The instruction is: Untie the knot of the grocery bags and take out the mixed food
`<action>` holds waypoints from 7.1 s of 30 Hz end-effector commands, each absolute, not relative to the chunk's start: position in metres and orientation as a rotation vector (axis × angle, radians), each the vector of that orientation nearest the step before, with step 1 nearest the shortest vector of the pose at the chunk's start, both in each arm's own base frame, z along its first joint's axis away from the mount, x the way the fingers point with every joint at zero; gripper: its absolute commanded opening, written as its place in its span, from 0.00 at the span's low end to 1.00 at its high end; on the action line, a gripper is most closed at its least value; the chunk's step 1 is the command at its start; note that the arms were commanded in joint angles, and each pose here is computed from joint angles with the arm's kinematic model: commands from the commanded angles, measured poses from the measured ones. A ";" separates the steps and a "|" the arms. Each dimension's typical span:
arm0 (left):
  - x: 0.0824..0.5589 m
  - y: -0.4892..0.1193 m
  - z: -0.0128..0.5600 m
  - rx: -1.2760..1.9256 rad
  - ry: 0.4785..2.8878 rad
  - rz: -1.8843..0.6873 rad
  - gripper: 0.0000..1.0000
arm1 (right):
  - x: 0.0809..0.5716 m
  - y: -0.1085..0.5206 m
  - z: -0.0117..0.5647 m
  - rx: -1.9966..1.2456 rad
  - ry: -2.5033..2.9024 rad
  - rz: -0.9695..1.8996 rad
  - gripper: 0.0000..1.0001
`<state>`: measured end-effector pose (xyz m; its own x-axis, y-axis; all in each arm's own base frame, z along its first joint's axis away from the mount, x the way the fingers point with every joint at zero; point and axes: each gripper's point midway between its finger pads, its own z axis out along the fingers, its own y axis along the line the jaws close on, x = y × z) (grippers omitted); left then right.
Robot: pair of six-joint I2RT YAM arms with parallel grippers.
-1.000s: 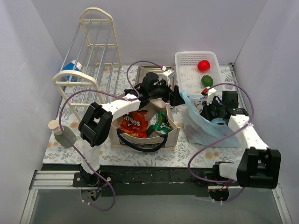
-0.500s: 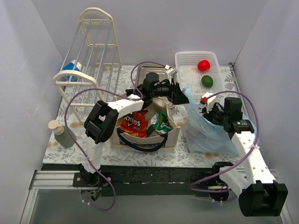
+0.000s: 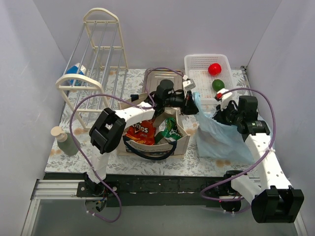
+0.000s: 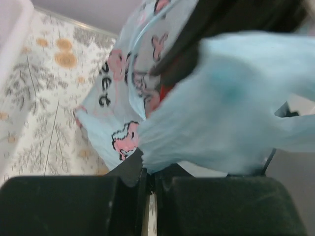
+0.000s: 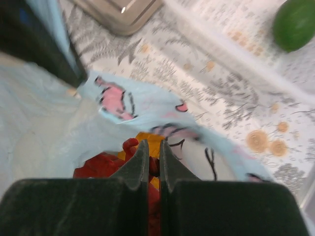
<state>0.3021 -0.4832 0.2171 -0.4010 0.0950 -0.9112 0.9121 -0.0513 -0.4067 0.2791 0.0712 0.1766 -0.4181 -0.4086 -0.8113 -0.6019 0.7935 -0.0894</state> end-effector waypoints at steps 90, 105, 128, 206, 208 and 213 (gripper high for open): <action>0.297 -0.460 0.301 1.121 1.395 -1.598 0.84 | 0.337 0.048 0.334 -0.357 1.658 0.603 0.01; 0.303 -0.492 0.260 0.981 1.568 -1.657 0.15 | 0.330 0.058 0.325 -0.356 1.664 0.662 0.01; 0.334 -0.406 0.427 0.898 1.302 -1.562 0.00 | 0.357 -0.001 0.407 -0.035 1.621 0.457 0.99; 0.441 -0.254 0.280 1.316 1.327 0.223 0.95 | 0.338 -0.102 0.217 0.483 1.949 0.567 0.99; 0.438 -0.252 0.296 1.264 1.313 0.212 0.97 | 0.340 -0.100 0.220 0.491 1.926 0.590 0.99; 0.448 -0.256 0.316 1.158 1.343 0.179 0.97 | 0.343 -0.100 0.230 0.490 1.898 0.603 0.98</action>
<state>0.4449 -0.2486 0.3011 0.3253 0.7463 -0.5807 0.4847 0.3957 0.7800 0.3399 -0.1002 0.2098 -0.4230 0.5928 -0.6853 0.1074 0.7838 0.6117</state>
